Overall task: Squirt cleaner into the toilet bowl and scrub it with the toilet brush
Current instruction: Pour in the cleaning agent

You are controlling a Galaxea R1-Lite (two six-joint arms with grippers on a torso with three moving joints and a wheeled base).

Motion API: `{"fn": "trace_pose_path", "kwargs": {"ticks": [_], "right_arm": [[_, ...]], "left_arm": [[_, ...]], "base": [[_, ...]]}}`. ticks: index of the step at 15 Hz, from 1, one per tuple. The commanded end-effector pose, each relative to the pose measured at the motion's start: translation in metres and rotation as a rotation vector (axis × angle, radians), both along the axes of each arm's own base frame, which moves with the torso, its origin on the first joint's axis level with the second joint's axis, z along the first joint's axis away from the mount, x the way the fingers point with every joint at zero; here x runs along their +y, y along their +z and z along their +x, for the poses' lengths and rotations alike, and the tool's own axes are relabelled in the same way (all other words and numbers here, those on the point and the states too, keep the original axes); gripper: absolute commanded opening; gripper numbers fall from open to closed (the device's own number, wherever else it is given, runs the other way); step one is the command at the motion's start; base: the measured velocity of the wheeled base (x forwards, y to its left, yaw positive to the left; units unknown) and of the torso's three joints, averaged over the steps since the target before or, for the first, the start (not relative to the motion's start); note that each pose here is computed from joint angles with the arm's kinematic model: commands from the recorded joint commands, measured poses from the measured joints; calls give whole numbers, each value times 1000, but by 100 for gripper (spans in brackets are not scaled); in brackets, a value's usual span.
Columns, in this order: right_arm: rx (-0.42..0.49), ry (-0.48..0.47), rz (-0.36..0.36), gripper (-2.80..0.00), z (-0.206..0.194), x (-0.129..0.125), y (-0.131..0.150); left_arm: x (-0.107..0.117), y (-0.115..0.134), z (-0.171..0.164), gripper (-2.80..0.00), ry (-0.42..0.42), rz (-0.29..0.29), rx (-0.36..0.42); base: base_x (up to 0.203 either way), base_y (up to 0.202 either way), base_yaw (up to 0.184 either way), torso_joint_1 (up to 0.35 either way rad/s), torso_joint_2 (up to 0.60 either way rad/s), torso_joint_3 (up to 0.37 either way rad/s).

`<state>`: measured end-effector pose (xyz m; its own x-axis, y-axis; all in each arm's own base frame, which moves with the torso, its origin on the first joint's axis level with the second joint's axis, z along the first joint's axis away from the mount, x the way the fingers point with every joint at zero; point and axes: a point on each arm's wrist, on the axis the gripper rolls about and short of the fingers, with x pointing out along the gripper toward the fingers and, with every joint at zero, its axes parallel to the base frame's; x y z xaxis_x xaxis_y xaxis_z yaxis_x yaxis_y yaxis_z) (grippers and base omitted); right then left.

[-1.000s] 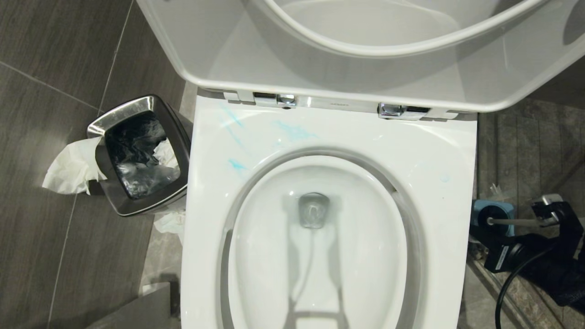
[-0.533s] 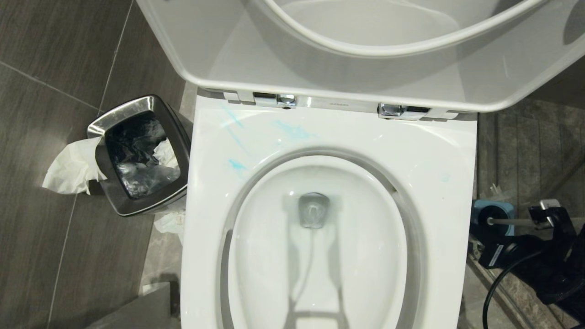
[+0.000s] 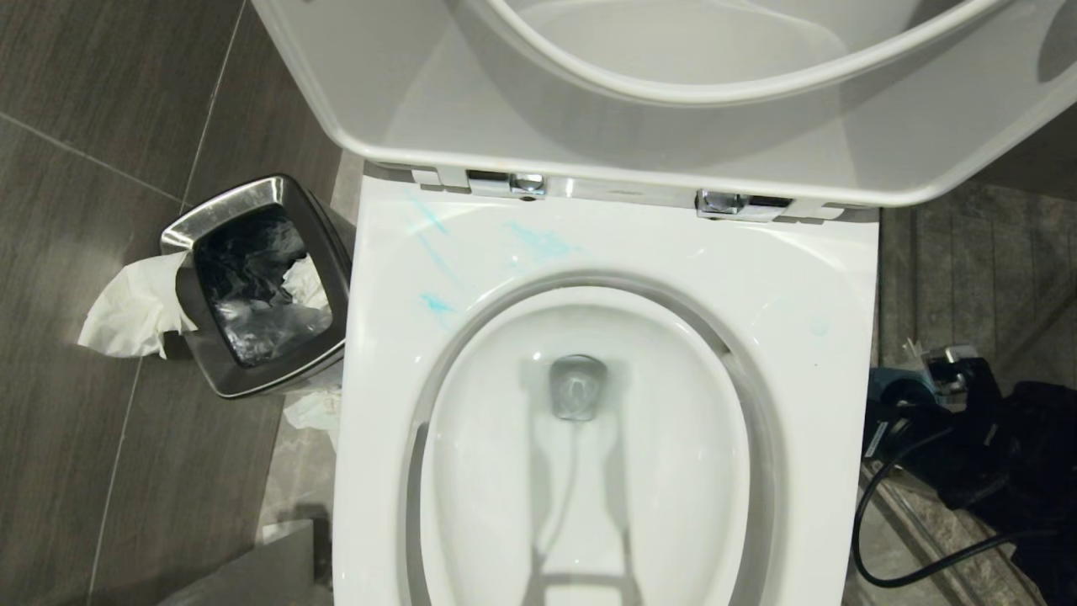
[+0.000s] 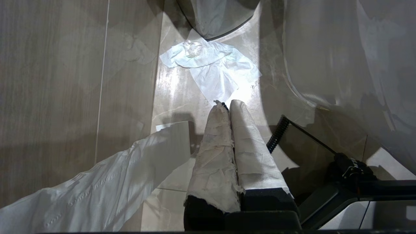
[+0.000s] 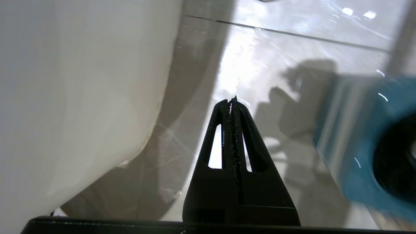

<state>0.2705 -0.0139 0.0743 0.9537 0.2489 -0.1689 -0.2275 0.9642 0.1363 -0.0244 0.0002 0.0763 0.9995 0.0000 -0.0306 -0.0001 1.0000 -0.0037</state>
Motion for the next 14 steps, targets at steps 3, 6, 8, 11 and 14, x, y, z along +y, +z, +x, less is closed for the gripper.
{"fn": "trace_pose_path", "kwargs": {"ticks": [3,6,8,11,14], "right_arm": [[12,5,-60,-223,16,-6,-16],[-23,-27,-90,0,25,-13,-13],[-42,-36,-93,0,29,-18,-11],[-106,13,-97,0,42,-27,-3],[-151,116,-109,0,54,-35,-3]], "left_arm": [[0,0,0,-280,0,-1,0],[0,0,0,-280,0,-1,0],[0,0,0,-280,0,-1,0],[0,0,0,-280,0,-1,0],[0,0,0,-280,0,-1,0]], "base": [[0,0,0,0,0,0],[0,0,0,0,0,0],[0,0,0,0,0,0],[0,0,0,0,0,0],[0,0,0,0,0,0]]}}
